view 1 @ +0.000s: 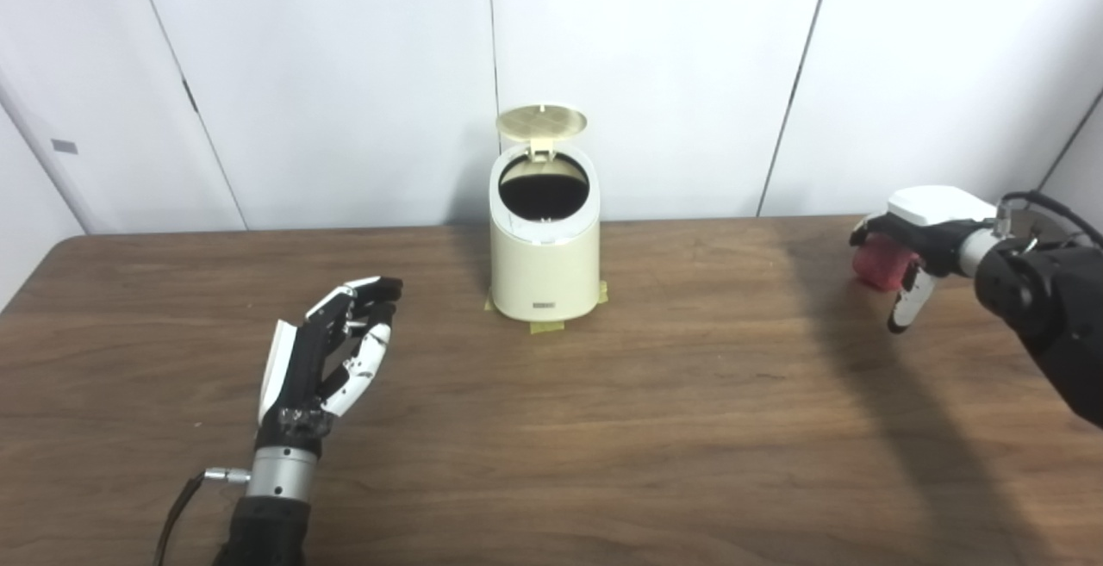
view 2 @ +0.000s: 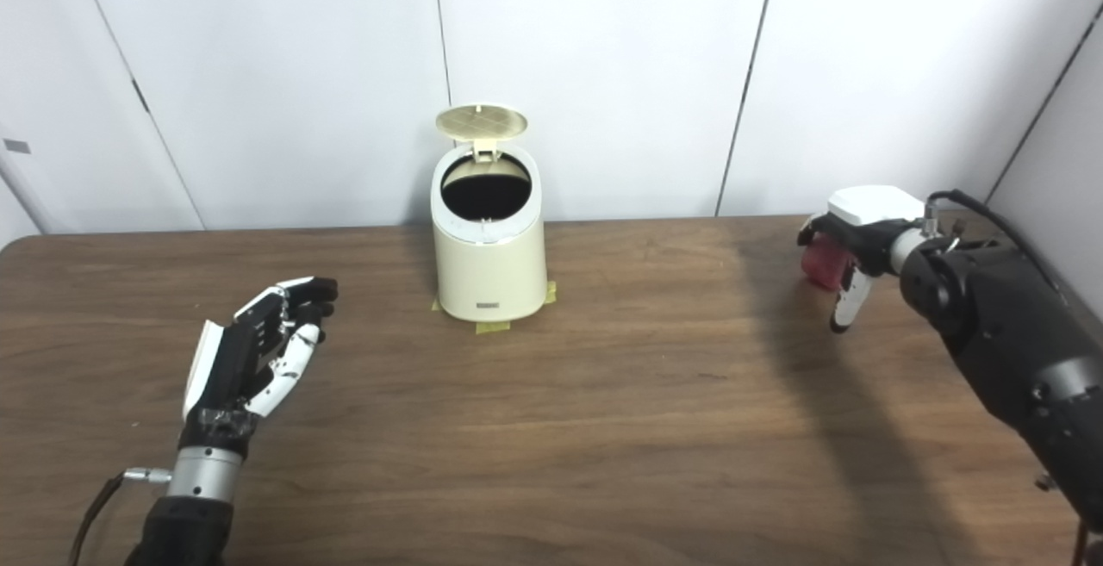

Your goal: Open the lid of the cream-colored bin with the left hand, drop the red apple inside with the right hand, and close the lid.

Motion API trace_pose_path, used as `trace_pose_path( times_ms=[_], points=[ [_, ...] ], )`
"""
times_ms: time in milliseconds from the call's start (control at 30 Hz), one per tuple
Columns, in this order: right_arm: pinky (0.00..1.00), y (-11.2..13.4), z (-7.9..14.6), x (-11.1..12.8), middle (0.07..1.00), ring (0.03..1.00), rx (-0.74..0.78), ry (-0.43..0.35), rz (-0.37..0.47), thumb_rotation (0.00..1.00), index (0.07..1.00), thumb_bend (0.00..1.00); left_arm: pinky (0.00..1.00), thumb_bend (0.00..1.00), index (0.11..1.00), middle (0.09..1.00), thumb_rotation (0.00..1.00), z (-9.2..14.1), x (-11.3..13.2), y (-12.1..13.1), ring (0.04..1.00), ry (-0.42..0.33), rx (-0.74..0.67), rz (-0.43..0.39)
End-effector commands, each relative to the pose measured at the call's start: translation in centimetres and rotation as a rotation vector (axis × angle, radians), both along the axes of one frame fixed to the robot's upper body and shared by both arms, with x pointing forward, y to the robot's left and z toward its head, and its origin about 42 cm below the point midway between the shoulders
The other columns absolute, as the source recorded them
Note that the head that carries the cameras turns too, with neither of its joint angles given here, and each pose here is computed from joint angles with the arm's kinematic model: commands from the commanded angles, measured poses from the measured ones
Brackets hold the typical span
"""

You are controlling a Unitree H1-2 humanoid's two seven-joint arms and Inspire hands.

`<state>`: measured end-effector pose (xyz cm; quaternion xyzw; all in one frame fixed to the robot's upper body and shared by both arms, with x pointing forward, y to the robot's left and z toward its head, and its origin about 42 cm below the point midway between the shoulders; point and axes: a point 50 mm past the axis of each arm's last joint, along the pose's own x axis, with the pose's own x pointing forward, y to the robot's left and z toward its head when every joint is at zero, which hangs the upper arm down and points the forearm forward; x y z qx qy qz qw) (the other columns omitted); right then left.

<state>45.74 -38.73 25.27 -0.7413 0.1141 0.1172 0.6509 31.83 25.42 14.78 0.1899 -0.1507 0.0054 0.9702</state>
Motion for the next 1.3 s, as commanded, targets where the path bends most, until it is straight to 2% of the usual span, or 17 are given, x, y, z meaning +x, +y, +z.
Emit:
trace_pose_path(
  times_ms=[0, 200, 467, 567, 733, 933, 1067, 1267],
  points=[
    [0.6, -0.2, 0.6, 0.4, 0.871, 0.788, 0.01, -0.002, -0.003, 0.14, 0.784, 0.87, 0.59, 0.26, 0.714, 0.73, 0.55, 1.9, 0.7, -0.1, 0.705, -0.103, 0.001, -0.014],
    [0.58, 0.1, 0.3, 0.4, 0.856, 0.774, 0.02, 0.005, -0.008, 0.13, 0.774, 0.89, 0.59, 0.27, 0.716, 0.732, 0.57, 1.9, 0.7, -0.1, 0.709, -0.103, 0.0, -0.013],
    [0.61, 0.1, -0.4, 0.3, 0.835, 0.768, 0.015, 0.014, -0.008, 0.13, 0.765, 0.88, 0.59, 0.27, 0.718, 0.734, 0.57, 2.1, 0.5, -0.1, 0.71, -0.104, 0.0, -0.009],
    [0.58, 0.4, -0.6, 0.3, 0.784, 0.719, -0.008, 0.02, -0.007, 0.13, 0.766, 0.87, 0.59, 0.26, 0.716, 0.731, 0.57, 2.1, 0.5, -0.1, 0.707, -0.106, 0.001, -0.009],
    [0.54, 0.6, -1.1, 0.4, 0.791, 0.695, -0.088, 0.034, 0.002, 0.15, 0.763, 0.87, 0.59, 0.26, 0.713, 0.729, 0.56, 2.2, 0.4, -0.1, 0.705, -0.109, -0.001, -0.005],
    [0.62, 0.9, -2.1, 0.4, 0.836, 0.786, -0.153, 0.016, 0.046, 0.14, 0.748, 0.9, 0.59, 0.26, 0.715, 0.731, 0.56, 2.2, 0.2, 0.0, 0.707, -0.11, 0.003, -0.007],
    [0.63, 0.7, -2.9, 0.7, 0.833, 0.781, -0.181, 0.004, 0.074, 0.13, 0.745, 0.89, 0.59, 0.26, 0.719, 0.737, 0.58, 2.2, 0.2, 0.2, 0.713, -0.113, 0.007, -0.006],
    [0.62, 0.8, -2.7, 0.9, 0.817, 0.78, -0.139, 0.007, 0.081, 0.11, 0.745, 0.89, 0.6, 0.27, 0.715, 0.735, 0.57, 2.1, 0.4, 0.2, 0.713, -0.116, -0.004, -0.015]
  ],
)
